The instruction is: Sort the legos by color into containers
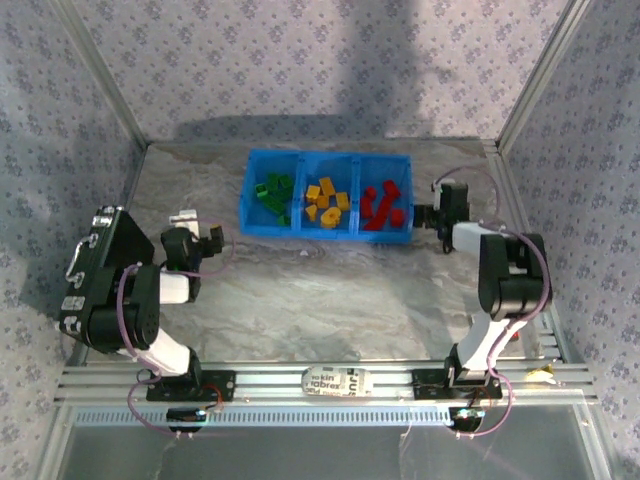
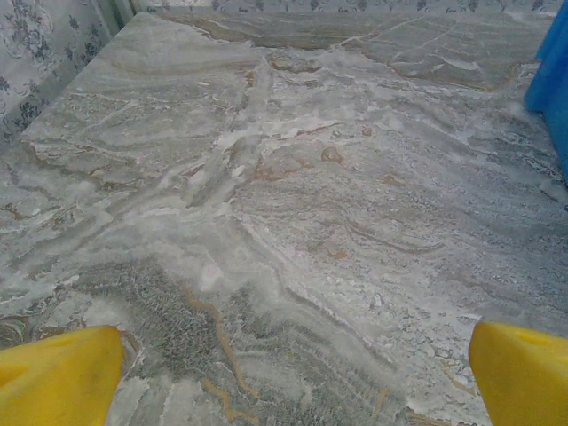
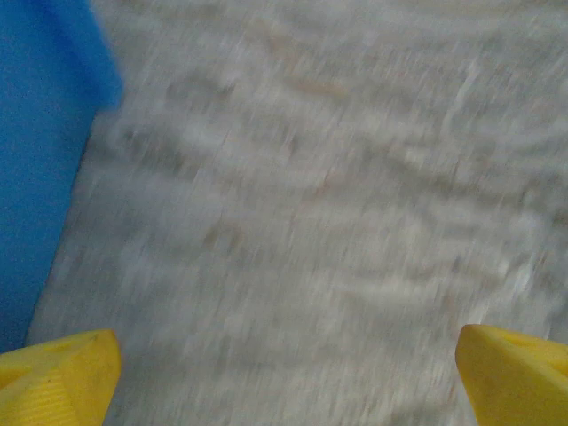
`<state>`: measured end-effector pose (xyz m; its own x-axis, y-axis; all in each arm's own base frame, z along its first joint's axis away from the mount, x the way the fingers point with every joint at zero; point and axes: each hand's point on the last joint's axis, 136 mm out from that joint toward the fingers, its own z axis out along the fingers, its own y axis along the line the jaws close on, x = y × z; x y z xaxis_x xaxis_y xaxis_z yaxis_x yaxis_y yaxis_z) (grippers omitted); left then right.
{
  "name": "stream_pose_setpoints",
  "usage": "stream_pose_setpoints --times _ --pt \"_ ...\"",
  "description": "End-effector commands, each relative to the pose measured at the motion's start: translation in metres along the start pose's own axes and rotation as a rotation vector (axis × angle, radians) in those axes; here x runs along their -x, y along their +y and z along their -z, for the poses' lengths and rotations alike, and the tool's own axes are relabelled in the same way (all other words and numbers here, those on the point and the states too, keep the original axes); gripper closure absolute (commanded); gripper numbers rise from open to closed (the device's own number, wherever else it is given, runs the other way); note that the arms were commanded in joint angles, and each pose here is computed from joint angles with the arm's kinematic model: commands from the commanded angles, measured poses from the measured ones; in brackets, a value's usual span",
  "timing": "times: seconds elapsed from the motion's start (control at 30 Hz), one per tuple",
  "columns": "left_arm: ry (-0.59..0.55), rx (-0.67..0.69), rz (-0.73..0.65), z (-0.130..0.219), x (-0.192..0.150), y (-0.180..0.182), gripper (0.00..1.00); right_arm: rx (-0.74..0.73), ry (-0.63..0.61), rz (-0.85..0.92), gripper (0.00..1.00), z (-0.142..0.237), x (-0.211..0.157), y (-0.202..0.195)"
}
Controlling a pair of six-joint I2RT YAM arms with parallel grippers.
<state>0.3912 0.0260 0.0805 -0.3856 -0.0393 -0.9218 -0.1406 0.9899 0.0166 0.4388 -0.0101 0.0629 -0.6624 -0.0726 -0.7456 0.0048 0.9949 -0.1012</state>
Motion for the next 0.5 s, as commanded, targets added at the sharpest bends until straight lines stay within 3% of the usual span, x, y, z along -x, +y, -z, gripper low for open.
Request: stream_pose_setpoints --times 0.0,0.1,0.17,0.23,0.47 --pt "-0.049 -0.016 0.017 0.004 0.010 -0.002 0.00 0.047 -0.150 -0.059 0.01 0.033 0.003 -0.005" --pt "-0.053 -0.017 0.018 0.005 0.010 -0.002 0.00 -0.028 -0.356 -0.121 0.01 0.062 -0.016 -0.021" --pt "-0.052 -0.015 0.018 0.005 0.010 -0.002 0.00 -0.156 -0.353 -0.154 0.01 0.064 -0.022 -0.034" --pt "-0.053 -0.016 0.017 0.005 0.010 -0.002 0.00 -0.226 -0.371 -0.076 0.01 0.062 -0.018 -0.025" --pt "-0.038 0.005 0.026 0.003 0.009 0.002 0.00 -0.122 -0.316 -0.116 0.01 0.051 -0.019 -0.026"
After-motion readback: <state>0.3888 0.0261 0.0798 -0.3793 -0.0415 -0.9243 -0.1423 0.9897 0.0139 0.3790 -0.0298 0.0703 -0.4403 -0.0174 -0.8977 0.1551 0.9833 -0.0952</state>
